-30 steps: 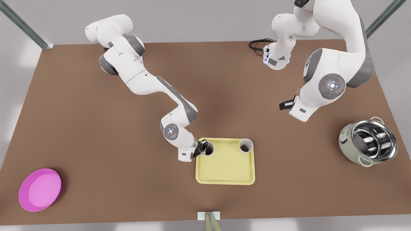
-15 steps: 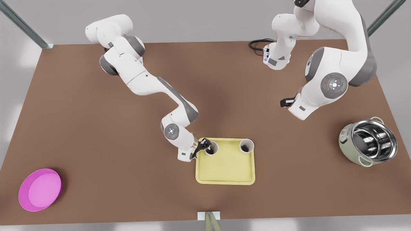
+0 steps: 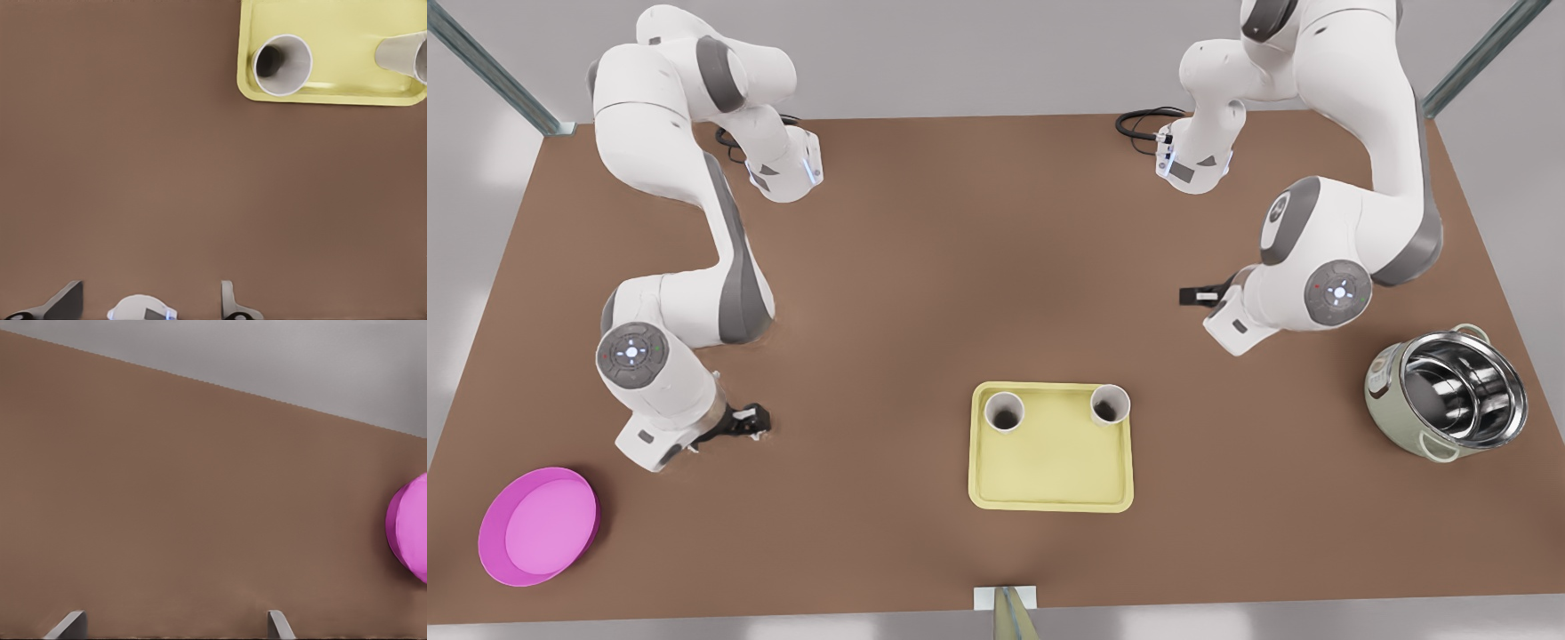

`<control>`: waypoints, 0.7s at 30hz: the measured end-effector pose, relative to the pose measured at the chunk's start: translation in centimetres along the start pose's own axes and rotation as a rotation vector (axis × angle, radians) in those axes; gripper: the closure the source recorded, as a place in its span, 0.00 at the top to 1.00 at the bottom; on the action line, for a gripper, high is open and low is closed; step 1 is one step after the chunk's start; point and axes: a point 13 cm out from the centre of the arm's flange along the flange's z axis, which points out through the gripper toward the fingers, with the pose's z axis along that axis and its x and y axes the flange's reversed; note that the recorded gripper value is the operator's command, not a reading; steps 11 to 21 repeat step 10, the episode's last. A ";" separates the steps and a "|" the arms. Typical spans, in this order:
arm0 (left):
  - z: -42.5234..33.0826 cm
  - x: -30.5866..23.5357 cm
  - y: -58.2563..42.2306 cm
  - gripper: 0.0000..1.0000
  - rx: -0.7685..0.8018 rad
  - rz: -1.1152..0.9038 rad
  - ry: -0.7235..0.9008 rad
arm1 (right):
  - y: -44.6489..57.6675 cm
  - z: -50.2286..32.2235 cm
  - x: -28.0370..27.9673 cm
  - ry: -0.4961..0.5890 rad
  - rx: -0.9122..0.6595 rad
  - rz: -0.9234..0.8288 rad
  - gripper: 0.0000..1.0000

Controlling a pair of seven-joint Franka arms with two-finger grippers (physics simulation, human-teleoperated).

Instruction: Use both arms to respectively pick up the white IKEA cups from the middle-left and middle-right positions, then place the white IKEA cups onto the middle-middle tray, ensuring that the cups remain upright and do not tip over

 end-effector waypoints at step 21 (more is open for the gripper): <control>-1.7 -1.6 2.0 1.00 0.023 -0.015 -0.063 | -4.4 -12.6 12.9 0.099 -0.023 0.053 1.00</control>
